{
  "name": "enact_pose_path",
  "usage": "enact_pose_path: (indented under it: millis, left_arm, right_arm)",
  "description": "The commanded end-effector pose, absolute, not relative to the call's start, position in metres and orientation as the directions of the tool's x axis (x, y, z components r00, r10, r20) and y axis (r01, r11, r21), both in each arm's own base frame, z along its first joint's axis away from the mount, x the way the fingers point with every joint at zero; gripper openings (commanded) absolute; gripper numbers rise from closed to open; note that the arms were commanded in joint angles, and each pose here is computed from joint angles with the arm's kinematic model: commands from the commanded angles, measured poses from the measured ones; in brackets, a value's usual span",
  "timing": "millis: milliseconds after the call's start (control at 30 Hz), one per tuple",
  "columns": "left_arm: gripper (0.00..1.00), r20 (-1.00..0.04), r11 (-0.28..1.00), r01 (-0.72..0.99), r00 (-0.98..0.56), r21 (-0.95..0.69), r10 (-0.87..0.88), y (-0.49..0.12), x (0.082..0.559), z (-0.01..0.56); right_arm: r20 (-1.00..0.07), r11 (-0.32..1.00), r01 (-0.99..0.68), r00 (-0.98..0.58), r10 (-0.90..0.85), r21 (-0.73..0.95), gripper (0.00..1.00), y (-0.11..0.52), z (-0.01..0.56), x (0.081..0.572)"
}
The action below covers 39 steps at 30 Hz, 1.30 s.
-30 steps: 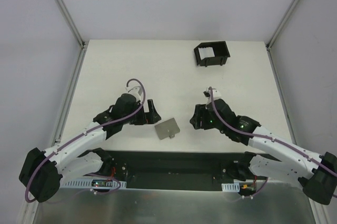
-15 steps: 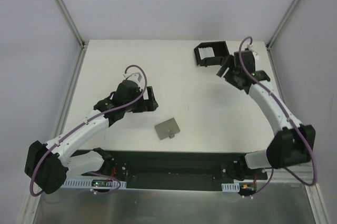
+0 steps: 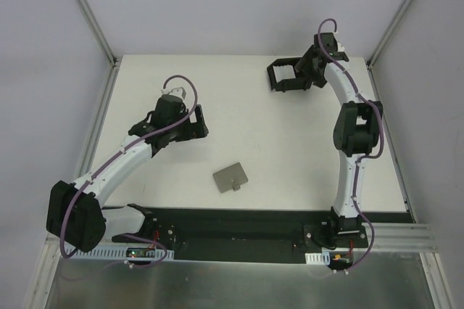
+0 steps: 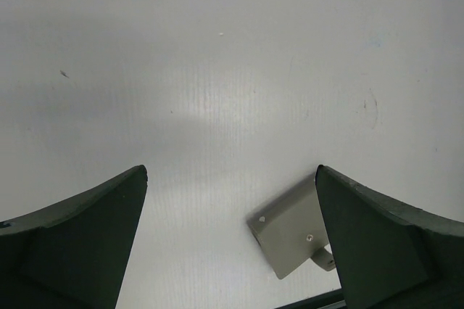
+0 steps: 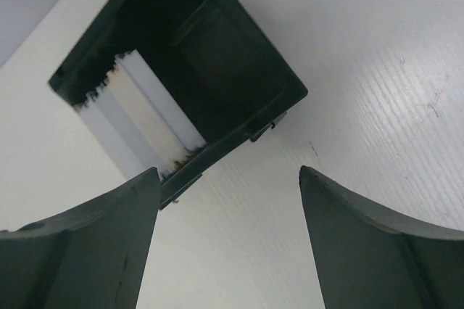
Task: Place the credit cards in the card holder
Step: Move the storage box to the center of the board.
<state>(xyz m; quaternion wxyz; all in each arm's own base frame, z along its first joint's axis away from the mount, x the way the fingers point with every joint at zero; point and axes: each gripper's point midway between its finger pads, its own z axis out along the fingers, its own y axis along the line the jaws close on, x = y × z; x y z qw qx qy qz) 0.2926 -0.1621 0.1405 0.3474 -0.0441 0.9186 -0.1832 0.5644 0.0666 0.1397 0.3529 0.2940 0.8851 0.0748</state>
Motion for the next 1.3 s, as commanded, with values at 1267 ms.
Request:
enact_pose_path:
  millis: [1267]
  left_arm:
    - [0.99,-0.549,0.901,0.075,-0.813,-0.427,-0.193,-0.167,0.3,0.135]
  right_arm:
    - [-0.377,0.812,0.447,-0.727,0.574,0.375,0.62,0.09,0.073,0.495]
